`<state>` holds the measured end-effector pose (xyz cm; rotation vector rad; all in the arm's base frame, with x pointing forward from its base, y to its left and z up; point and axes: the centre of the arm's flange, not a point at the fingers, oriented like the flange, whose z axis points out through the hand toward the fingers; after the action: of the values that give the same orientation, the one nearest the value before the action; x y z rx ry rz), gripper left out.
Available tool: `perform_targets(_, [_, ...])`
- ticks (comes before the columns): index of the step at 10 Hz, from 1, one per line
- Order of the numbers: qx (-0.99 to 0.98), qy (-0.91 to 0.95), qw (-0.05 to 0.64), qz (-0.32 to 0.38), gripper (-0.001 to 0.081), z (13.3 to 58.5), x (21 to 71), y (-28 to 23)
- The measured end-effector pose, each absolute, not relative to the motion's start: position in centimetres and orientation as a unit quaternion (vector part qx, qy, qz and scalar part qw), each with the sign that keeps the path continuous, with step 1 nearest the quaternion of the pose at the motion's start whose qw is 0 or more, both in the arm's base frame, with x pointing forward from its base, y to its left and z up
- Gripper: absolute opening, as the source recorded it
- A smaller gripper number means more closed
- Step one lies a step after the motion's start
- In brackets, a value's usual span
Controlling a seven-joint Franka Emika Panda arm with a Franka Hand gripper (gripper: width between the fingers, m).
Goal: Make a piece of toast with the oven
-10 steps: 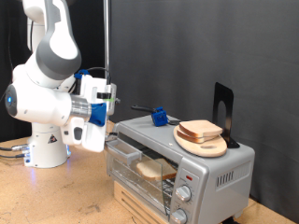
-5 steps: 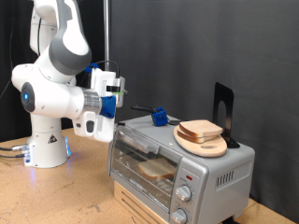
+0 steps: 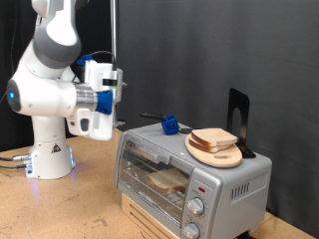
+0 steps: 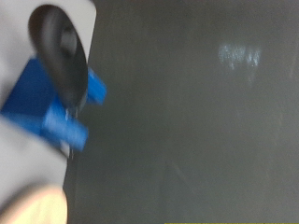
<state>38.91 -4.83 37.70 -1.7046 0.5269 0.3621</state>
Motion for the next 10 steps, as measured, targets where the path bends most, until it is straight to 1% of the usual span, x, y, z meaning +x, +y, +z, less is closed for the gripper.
perform_targets(2, [-0.729, 0.253, 0.626, 0.112, 0.0682, 38.8, 39.3, -7.6])
perform_targets(3, [-0.73, 0.259, 0.624, 0.1, 0.0682, 39.4, 39.6, -8.5])
perform_targets(6, [-0.718, 0.276, 0.628, 0.117, 0.0682, 39.4, 39.8, -8.2])
perform_targets(10, [-0.699, 0.325, 0.631, 0.085, 0.0682, 39.9, 43.6, -10.6])
